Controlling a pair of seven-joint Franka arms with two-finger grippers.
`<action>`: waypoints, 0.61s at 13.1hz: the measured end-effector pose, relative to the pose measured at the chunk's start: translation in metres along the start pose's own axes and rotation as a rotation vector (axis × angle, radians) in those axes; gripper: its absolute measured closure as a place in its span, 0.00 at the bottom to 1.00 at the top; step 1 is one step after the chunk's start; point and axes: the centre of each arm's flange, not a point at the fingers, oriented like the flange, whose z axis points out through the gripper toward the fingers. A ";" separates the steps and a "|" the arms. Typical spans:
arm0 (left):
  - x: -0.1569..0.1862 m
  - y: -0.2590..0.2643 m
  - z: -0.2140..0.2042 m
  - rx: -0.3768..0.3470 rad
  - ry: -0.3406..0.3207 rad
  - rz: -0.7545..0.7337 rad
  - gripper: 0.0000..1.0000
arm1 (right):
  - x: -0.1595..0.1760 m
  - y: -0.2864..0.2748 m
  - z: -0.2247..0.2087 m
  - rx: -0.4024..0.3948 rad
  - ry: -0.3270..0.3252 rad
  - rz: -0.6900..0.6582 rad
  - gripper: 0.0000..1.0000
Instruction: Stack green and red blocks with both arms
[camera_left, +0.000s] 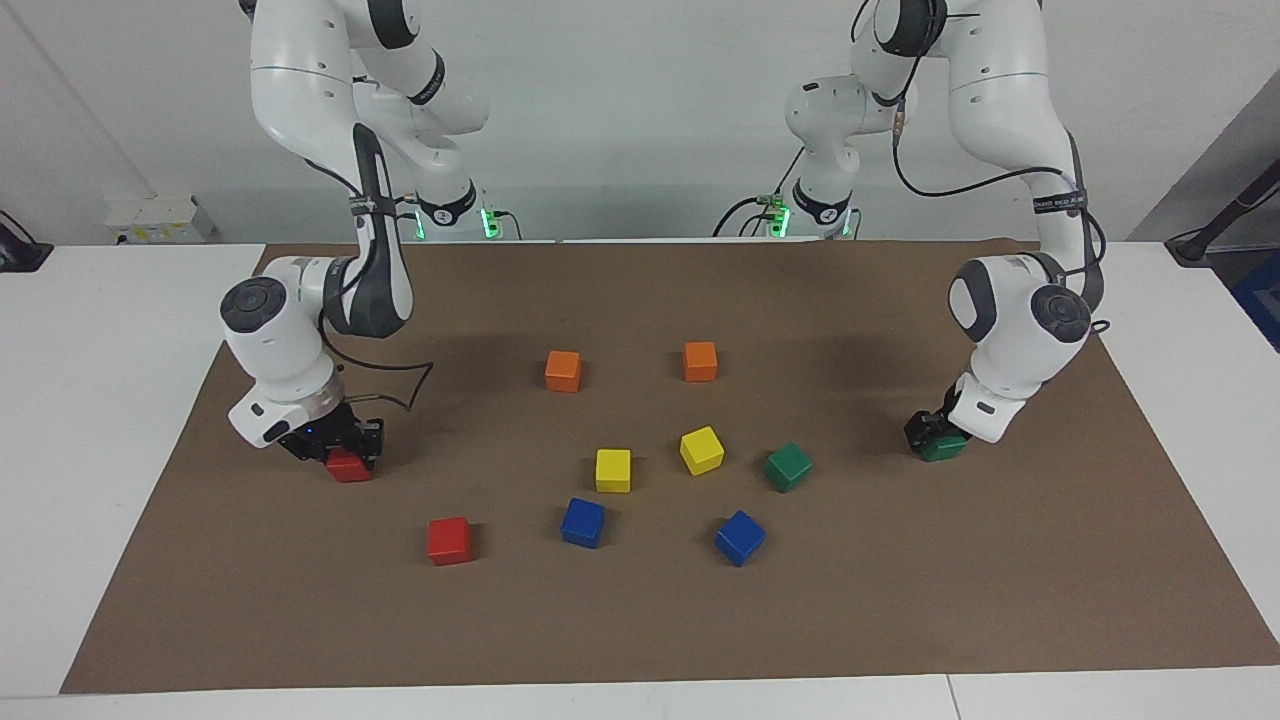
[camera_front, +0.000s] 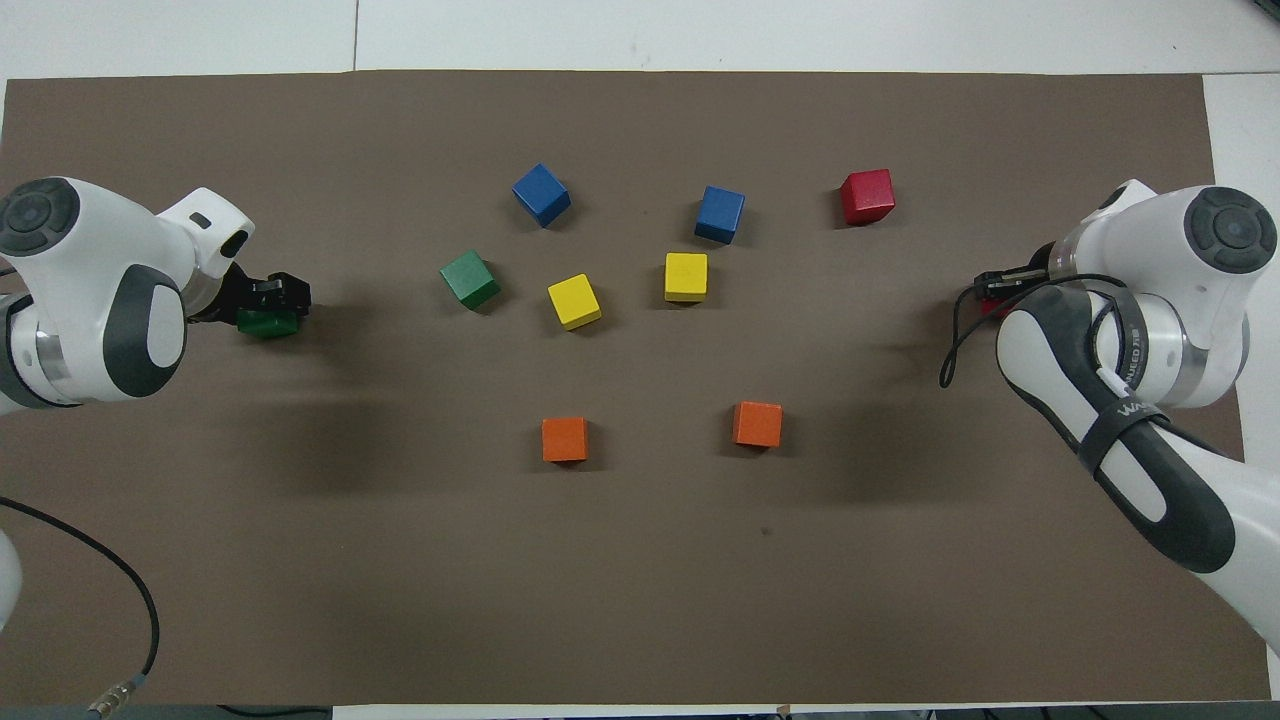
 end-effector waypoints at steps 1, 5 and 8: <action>0.007 0.006 -0.017 -0.002 -0.007 -0.001 0.00 | 0.000 0.000 0.000 0.000 0.000 0.005 0.46; 0.024 0.112 -0.092 -0.011 -0.022 -0.199 0.00 | 0.001 0.003 -0.002 -0.001 0.007 0.012 0.30; 0.015 0.206 -0.074 -0.022 -0.016 -0.345 0.00 | 0.016 -0.008 -0.024 0.002 0.001 -0.008 0.00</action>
